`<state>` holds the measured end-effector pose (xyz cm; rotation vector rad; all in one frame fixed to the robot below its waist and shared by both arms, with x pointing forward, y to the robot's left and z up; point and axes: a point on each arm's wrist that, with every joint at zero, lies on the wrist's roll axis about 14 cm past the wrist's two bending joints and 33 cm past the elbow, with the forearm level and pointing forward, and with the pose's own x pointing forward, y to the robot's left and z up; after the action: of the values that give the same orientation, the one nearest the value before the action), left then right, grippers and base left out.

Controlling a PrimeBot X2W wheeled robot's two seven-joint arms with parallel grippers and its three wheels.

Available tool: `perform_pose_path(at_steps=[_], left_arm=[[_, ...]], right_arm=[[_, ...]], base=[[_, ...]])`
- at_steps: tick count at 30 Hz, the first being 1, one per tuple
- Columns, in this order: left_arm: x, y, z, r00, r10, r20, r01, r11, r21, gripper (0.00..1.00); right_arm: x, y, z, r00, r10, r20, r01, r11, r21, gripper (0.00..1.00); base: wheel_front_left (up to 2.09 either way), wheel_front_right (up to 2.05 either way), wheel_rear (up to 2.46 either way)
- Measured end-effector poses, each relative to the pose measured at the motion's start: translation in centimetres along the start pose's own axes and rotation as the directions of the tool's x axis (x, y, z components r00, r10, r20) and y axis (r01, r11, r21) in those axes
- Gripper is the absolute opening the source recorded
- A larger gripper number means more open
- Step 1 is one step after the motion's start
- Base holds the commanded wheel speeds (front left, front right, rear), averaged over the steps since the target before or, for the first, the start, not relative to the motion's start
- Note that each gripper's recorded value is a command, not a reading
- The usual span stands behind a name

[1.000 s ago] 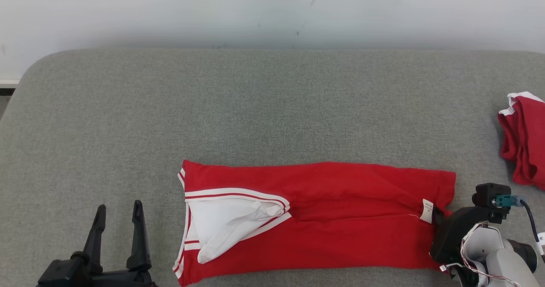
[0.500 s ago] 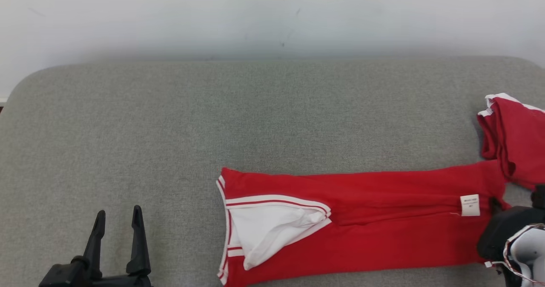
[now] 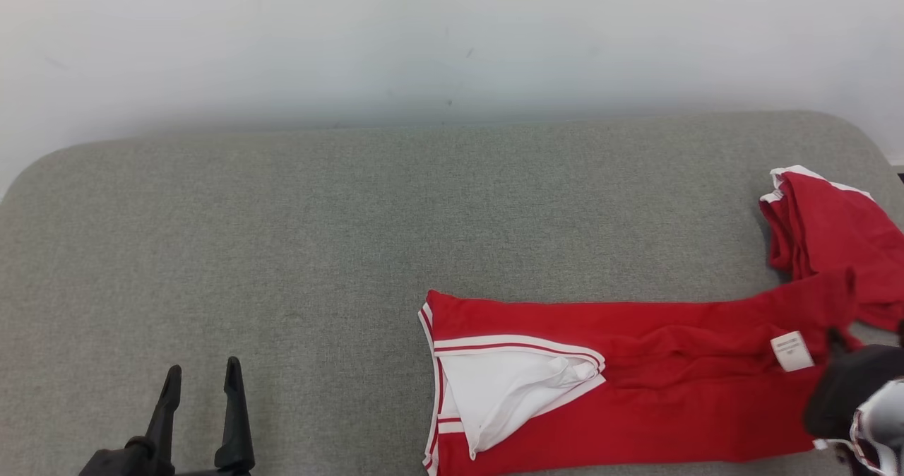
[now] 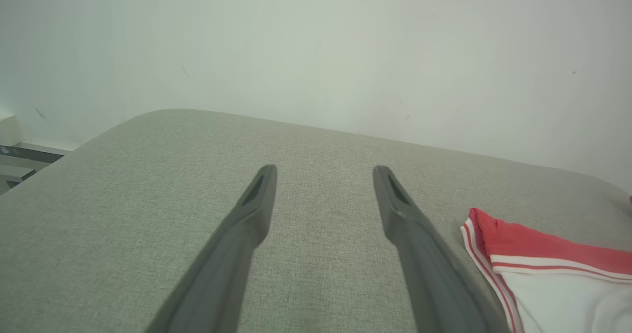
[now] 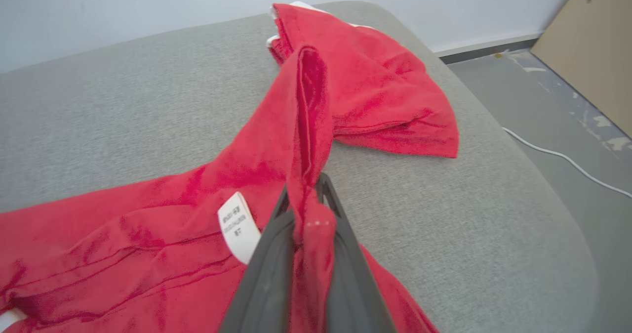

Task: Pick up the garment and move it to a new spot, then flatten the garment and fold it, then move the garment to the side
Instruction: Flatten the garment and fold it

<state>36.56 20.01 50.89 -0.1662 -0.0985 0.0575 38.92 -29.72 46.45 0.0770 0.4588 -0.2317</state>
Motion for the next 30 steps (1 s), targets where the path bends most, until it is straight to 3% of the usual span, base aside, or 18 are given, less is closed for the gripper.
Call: perform_pose_path(at_steps=[4,8,16,21,30], left_arm=[[0.1,0.0,0.1,1.0,-0.001,0.004,0.001,1.0,0.001,1.0],[0.2,0.0,0.2,1.0,-0.005,0.007,0.005,1.0,0.002,1.0],[-0.1,0.2,0.4,1.0,-0.002,0.01,0.002,1.0,0.003,1.0],[-0.3,0.5,0.3,1.0,0.008,0.006,-0.008,1.0,0.004,1.0],[-0.7,0.8,0.0,1.0,0.017,-0.004,-0.017,1.0,0.005,1.0]], right_arm=[[-0.3,4.4,-0.4,0.992,0.126,-0.024,-0.126,0.992,0.014,0.0],[-1.1,10.4,-0.8,0.956,0.289,-0.042,-0.29,0.957,-0.012,0.0],[-3.8,21.3,-2.7,0.818,0.561,-0.127,-0.571,0.818,-0.068,0.0],[-4.7,25.0,-4.7,0.745,0.64,-0.19,-0.66,0.747,-0.075,0.0],[-5.0,28.5,-6.0,0.671,0.707,-0.225,-0.733,0.678,-0.054,0.0]], base=[[0.0,0.0,0.0],[0.0,0.0,0.0],[0.0,0.0,0.0],[0.0,0.0,0.0],[0.0,0.0,0.0]])
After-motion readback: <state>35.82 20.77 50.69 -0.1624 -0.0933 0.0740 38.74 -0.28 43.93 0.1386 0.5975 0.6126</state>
